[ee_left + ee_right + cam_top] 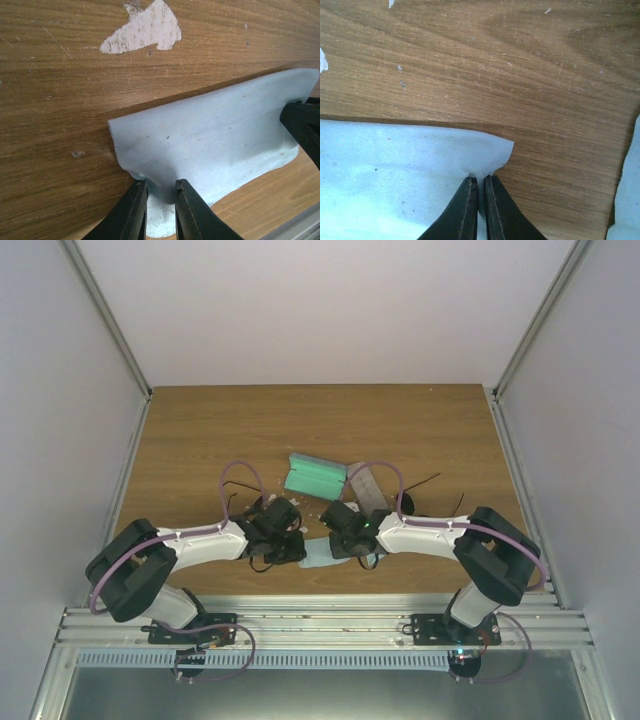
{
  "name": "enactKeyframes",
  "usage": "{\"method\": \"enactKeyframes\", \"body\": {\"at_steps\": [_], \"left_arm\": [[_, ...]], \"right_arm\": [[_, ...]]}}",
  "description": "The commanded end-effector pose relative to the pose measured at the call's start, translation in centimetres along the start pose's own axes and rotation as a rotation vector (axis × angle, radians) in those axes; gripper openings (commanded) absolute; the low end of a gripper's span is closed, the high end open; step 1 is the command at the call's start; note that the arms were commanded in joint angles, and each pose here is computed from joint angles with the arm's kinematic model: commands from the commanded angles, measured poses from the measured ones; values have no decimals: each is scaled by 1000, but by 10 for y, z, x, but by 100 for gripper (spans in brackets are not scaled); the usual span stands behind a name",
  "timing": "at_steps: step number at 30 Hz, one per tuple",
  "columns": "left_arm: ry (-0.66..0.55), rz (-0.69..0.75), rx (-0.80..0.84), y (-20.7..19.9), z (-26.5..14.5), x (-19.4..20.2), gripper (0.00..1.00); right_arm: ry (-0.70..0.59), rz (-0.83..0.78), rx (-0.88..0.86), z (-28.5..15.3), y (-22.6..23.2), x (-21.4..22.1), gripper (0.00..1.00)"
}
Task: Organize the sunglasses
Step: Pick up the glasses cleaning cloth from the center of the board.
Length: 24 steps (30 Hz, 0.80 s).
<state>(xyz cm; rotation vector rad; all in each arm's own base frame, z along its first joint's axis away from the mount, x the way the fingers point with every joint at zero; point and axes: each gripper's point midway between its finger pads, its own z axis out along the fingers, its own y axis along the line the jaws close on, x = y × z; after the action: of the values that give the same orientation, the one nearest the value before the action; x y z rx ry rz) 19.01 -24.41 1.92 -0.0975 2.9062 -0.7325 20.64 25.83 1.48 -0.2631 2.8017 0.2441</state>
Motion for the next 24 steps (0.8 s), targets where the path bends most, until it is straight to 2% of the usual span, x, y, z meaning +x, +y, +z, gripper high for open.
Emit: {"method": "enactKeyframes", "body": {"at_steps": [1, 7, 12, 16, 24], "left_arm": [[23, -6, -119, 28, 9, 10, 18], [40, -9, -134, 31, 13, 12, 17], [41, -12, -151, 33, 15, 11, 26], [0, -13, -214, 40, 7, 3, 26], [-28, -26, -208, 36, 1, 0, 25]], "right_arm": [[136, -16, 38, 18, -15, 39, 5], [131, -17, 33, 18, -13, 38, 1], [120, -12, 36, 17, -14, 36, 1], [105, 6, 61, 13, -20, 35, 1], [104, 14, 64, 11, -25, 38, 0]]}}
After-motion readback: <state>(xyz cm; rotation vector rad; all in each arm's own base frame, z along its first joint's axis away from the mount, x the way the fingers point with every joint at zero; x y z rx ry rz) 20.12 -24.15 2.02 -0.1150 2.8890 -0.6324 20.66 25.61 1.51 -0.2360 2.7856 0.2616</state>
